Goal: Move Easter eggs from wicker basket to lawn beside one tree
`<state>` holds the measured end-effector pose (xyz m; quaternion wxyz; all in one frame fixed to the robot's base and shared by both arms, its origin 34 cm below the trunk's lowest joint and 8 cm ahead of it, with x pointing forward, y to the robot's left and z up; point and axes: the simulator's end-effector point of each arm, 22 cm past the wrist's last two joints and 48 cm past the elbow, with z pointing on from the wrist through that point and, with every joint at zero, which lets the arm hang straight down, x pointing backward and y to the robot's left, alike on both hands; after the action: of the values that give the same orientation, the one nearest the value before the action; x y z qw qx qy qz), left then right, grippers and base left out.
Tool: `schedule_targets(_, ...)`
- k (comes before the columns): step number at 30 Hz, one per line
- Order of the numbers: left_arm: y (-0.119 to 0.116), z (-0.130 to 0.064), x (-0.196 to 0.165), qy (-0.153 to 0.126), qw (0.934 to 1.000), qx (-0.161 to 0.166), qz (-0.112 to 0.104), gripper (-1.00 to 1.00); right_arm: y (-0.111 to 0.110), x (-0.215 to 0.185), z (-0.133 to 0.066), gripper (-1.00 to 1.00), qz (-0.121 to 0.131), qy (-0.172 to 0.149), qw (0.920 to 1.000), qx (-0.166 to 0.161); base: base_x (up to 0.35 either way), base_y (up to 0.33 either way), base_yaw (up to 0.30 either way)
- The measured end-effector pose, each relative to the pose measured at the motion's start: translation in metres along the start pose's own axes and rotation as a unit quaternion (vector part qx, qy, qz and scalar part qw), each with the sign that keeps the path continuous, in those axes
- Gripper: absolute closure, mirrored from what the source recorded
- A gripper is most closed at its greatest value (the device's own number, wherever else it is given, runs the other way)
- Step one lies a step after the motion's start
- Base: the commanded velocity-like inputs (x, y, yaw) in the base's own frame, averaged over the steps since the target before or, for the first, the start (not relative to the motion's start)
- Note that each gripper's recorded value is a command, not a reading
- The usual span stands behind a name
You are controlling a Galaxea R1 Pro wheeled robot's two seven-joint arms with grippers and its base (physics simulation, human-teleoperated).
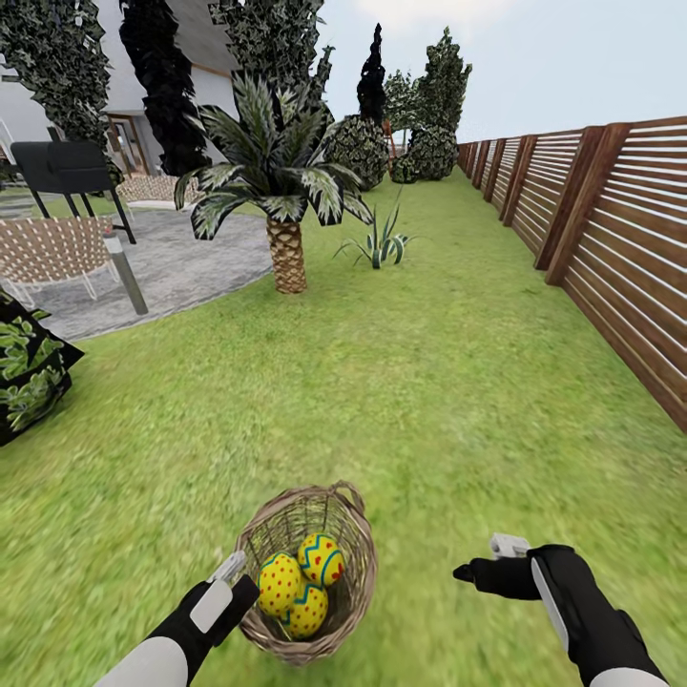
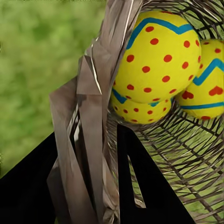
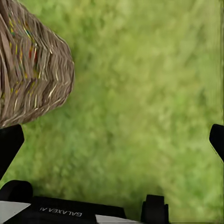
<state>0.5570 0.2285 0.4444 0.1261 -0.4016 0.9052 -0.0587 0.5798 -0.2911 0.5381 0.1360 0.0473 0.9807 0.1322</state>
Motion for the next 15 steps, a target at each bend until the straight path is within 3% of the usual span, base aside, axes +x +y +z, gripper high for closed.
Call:
schedule_targets(6, -0.003, -0.011, -0.005, -0.002, 1.0000, 0.001, -0.001, 1.00, -0.010, -0.005, -0.010, -1.00, -0.031, -0.002, 0.9990, 0.031, 0.000, 0.000, 0.000)
schedule_targets(8, -0.004, -0.014, -0.007, -0.003, 1.0000, 0.001, -0.001, 1.00, -0.016, 0.004, -0.004, -1.00, -0.048, 0.003, 0.9981, 0.040, 0.000, 0.000, 0.000)
schedule_targets(15, -0.008, -0.027, -0.011, -0.004, 1.0000, 0.001, -0.001, 1.00, -0.013, 0.003, -0.013, -1.00, -0.047, 0.006, 0.9981, 0.040, 0.000, 0.000, -0.024)
